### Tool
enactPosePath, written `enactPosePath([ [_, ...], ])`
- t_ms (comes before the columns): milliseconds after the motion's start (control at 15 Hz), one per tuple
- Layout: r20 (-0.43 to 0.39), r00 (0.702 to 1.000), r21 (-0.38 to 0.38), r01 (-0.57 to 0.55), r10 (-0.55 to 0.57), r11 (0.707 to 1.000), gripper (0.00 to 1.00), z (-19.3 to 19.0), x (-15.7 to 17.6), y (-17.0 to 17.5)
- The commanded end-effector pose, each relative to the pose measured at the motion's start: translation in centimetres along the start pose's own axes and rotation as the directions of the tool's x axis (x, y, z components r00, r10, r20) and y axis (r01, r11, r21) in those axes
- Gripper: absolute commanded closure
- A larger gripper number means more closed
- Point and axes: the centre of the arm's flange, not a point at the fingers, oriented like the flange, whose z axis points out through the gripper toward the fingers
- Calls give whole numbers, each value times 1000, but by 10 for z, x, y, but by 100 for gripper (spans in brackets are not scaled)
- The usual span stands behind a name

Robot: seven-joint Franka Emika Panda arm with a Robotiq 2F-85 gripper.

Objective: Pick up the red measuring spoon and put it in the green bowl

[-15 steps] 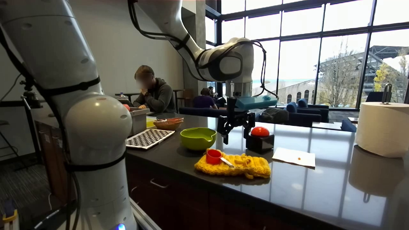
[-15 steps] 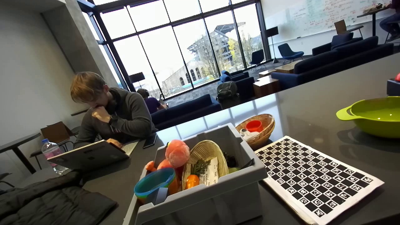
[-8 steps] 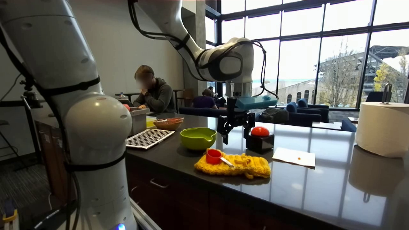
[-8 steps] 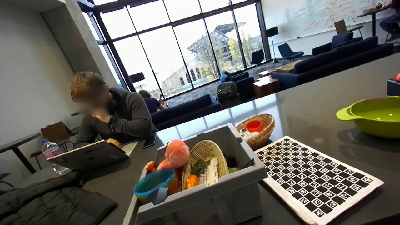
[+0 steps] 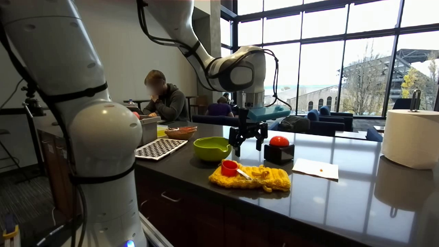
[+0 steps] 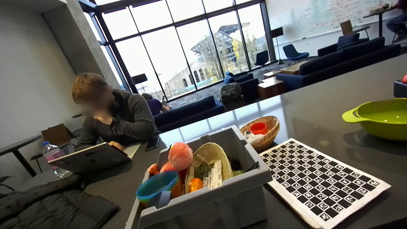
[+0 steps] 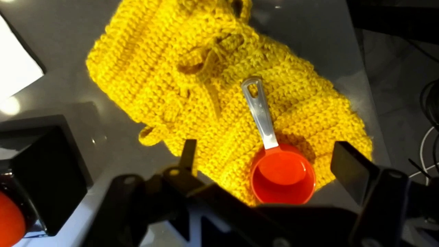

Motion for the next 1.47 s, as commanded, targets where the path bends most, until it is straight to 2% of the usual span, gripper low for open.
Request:
enactPosePath([
  [0,-61,998,-39,26,-28,999,0,10,-2,0],
  [200,-127,984,-52,121,-127,991,0,14,-3,-1],
  [400,-168,953,-39,248,-251,968,0,15,-7,-1],
  [600,-204,925,-12,325,-320,946,0,12,-15,-1],
  [800,-216,914,1,352,-344,936,0,15,-14,-2],
  [1000,-217,913,-26,347,-344,937,0,24,-8,0],
  [1400,-205,936,-34,285,-286,958,0,53,-2,4],
])
